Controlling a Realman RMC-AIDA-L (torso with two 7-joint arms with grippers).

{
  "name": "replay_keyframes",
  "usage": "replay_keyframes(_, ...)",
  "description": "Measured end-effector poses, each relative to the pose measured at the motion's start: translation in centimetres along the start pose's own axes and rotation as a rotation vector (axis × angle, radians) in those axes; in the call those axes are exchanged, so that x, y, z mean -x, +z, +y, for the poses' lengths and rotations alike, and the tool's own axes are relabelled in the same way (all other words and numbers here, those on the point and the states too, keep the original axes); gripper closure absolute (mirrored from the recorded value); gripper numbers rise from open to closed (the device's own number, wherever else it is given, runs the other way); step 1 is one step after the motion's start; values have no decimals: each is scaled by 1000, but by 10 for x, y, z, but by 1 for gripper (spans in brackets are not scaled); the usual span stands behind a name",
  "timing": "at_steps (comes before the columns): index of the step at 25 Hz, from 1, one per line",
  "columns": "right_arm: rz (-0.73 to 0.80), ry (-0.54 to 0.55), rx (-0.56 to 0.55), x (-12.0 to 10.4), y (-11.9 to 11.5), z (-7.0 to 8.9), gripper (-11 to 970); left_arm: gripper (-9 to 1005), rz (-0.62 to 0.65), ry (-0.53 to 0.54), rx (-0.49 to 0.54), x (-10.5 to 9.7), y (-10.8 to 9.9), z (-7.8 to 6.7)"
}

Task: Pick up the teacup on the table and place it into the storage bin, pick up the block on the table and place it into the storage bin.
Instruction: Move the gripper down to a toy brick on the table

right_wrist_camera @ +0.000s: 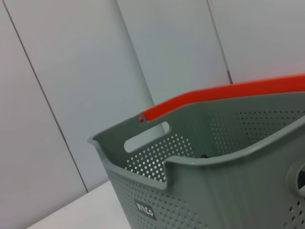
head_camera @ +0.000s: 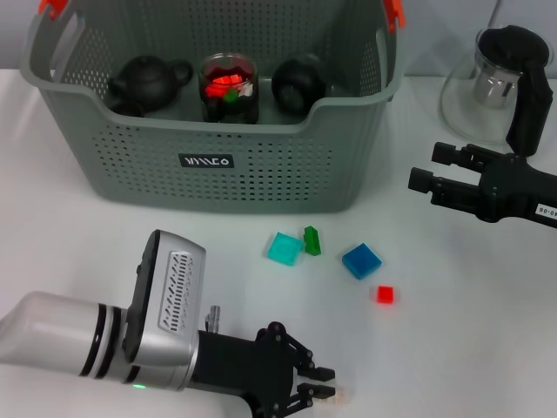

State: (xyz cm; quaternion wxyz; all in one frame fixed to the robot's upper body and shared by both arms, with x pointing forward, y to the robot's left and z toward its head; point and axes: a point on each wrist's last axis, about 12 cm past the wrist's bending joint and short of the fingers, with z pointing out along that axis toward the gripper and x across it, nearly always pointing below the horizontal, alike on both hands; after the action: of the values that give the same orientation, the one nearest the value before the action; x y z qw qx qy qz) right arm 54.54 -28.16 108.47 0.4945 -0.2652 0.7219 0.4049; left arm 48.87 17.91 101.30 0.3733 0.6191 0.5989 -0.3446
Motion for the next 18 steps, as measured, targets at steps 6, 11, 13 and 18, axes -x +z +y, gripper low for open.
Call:
replay_keyframes(6, 1, -2, -3, 1, 0, -1, 154, 933, -4, 3, -11, 1, 0, 0)
replay_keyframes(11, 1, -4, -2, 1, 0, -1, 154, 931, -13, -2, -1, 1, -1, 0)
replay_keyframes(13, 1, -5, -3, 1, 0, -1, 154, 925, -27, -11, 6, 2, -4, 1)
replay_keyframes(18, 1, -5, -4, 2, 0, -1, 154, 911, -64, -58, 31, 1, -11, 1)
